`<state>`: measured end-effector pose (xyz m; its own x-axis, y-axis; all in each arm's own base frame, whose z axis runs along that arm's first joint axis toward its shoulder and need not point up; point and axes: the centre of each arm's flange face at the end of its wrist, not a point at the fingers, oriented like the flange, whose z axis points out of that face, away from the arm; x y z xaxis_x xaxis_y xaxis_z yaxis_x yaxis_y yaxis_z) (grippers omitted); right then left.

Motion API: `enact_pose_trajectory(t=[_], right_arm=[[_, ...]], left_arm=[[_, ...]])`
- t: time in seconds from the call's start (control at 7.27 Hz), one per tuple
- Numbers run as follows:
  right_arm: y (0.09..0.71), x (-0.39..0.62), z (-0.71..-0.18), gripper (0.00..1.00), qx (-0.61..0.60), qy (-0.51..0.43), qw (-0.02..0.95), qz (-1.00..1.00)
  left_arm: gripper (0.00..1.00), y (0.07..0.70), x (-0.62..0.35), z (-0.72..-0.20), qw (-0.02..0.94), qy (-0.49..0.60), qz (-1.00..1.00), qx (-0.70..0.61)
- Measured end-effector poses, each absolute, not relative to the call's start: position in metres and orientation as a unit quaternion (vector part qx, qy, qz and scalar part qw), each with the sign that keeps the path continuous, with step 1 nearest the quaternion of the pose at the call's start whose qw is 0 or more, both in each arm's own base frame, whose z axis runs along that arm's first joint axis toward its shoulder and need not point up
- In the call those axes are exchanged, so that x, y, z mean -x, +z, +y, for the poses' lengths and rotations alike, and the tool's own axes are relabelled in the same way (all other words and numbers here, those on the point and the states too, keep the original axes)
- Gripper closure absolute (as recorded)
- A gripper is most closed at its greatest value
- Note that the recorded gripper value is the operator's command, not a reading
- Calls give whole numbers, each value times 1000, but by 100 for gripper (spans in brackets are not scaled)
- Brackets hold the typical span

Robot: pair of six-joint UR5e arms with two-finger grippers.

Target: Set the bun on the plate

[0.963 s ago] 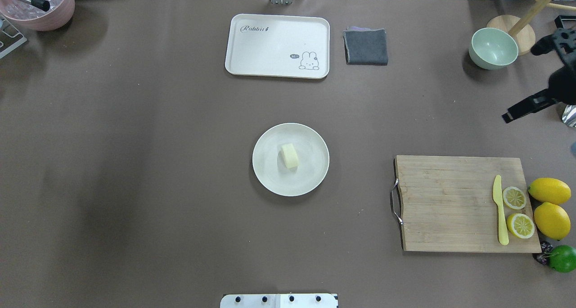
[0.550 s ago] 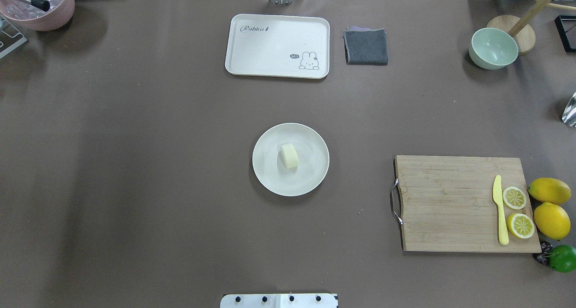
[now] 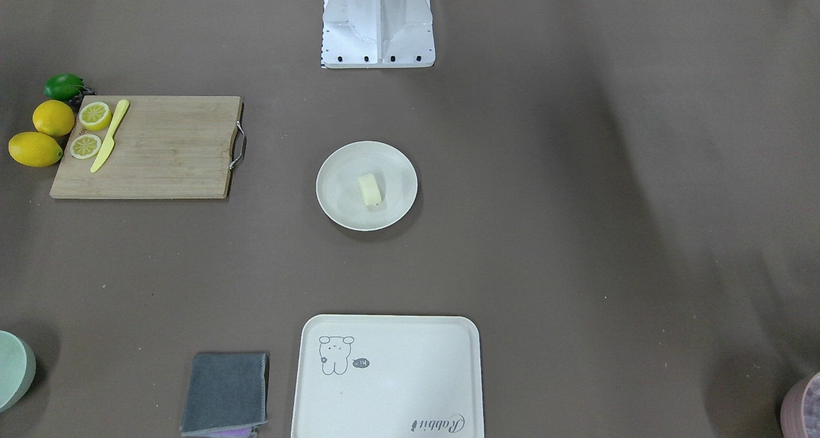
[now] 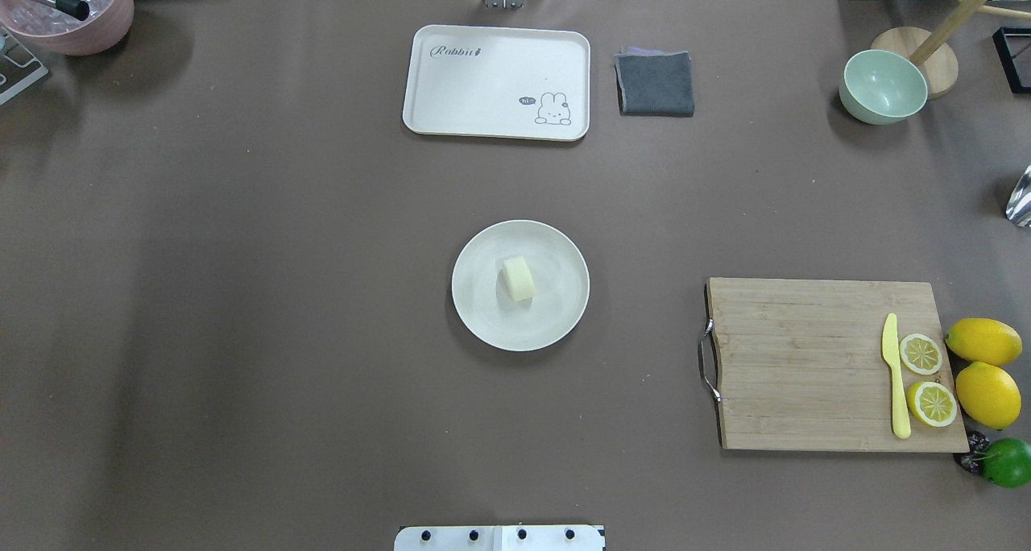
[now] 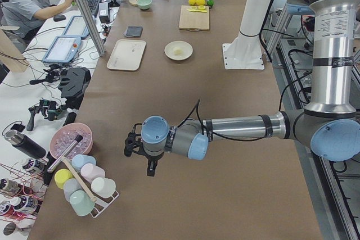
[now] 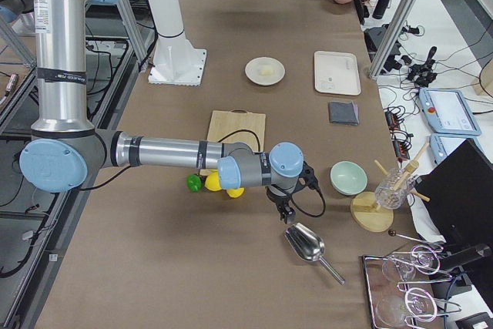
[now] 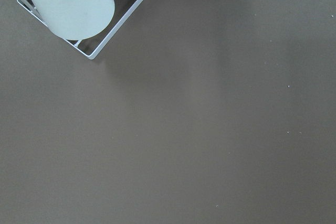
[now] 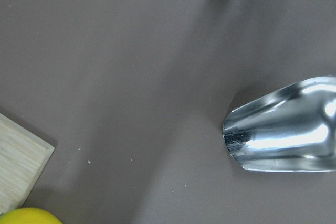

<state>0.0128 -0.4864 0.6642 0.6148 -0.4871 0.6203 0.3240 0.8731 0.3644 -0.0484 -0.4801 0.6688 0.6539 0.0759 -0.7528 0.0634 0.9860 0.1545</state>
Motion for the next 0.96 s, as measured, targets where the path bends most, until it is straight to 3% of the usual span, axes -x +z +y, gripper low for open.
enact_pose_trajectory(t=[0.96], right_arm=[[668, -19, -486, 0, -107, -221, 897, -367]], left_arm=[[3, 663, 49, -481, 906, 12, 413, -93]])
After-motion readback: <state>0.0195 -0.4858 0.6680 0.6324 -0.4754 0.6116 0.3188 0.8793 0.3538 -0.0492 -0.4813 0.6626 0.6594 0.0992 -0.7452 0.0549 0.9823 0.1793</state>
